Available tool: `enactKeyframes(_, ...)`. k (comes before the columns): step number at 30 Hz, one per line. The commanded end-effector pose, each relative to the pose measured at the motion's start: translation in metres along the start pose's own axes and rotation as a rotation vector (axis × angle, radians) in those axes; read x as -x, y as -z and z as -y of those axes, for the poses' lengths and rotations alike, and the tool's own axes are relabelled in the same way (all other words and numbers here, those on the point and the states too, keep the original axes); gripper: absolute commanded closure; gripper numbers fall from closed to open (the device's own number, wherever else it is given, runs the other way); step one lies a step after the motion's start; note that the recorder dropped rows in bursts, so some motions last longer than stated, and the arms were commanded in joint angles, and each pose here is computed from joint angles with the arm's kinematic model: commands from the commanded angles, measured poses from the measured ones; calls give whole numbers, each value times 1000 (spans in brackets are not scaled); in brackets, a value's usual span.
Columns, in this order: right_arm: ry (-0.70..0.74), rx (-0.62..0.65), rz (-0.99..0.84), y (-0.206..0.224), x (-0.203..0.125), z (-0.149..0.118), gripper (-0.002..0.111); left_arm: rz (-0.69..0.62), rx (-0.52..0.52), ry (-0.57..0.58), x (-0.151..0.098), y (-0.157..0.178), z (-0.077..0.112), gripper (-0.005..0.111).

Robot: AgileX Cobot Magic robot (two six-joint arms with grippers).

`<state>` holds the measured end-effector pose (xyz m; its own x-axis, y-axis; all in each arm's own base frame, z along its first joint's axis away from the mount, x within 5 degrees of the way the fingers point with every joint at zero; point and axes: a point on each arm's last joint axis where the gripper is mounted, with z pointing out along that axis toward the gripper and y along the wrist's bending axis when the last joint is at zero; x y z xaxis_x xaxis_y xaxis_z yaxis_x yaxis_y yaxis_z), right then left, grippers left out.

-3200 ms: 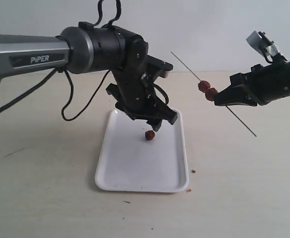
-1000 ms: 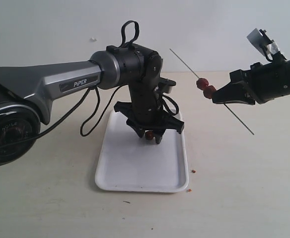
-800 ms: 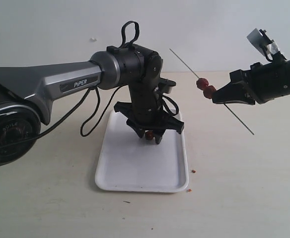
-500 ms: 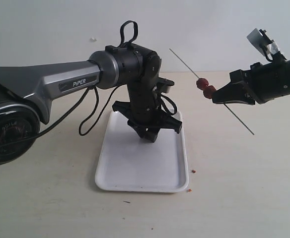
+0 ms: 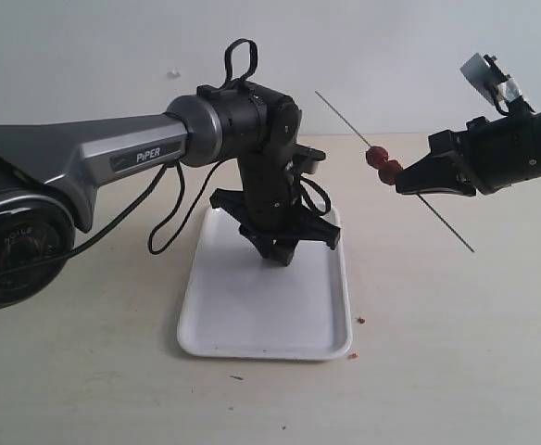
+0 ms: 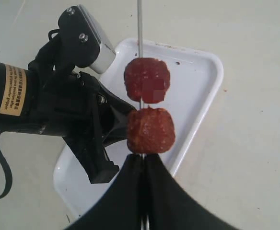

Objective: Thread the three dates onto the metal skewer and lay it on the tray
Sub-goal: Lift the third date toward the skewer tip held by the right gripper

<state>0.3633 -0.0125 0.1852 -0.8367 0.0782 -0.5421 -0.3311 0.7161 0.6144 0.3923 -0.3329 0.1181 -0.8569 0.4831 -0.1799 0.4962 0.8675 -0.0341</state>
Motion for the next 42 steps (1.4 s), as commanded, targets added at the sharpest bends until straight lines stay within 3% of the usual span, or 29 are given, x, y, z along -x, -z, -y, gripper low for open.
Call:
enactKeyframes(1,6,12,10,2,1,-1,108,3,-15,0,0,-3,5,78)
enactKeyframes(14,8,12,10,2,1,-1,108,21,-19,12,2,-3,5,80)
enactKeyframes(31,35,-19,21,2,2,1,108,337,-199,232,31,42,15,80)
enactKeyframes(42,37,-41,23,2,2,3,108,355,-188,306,36,44,-6,80)
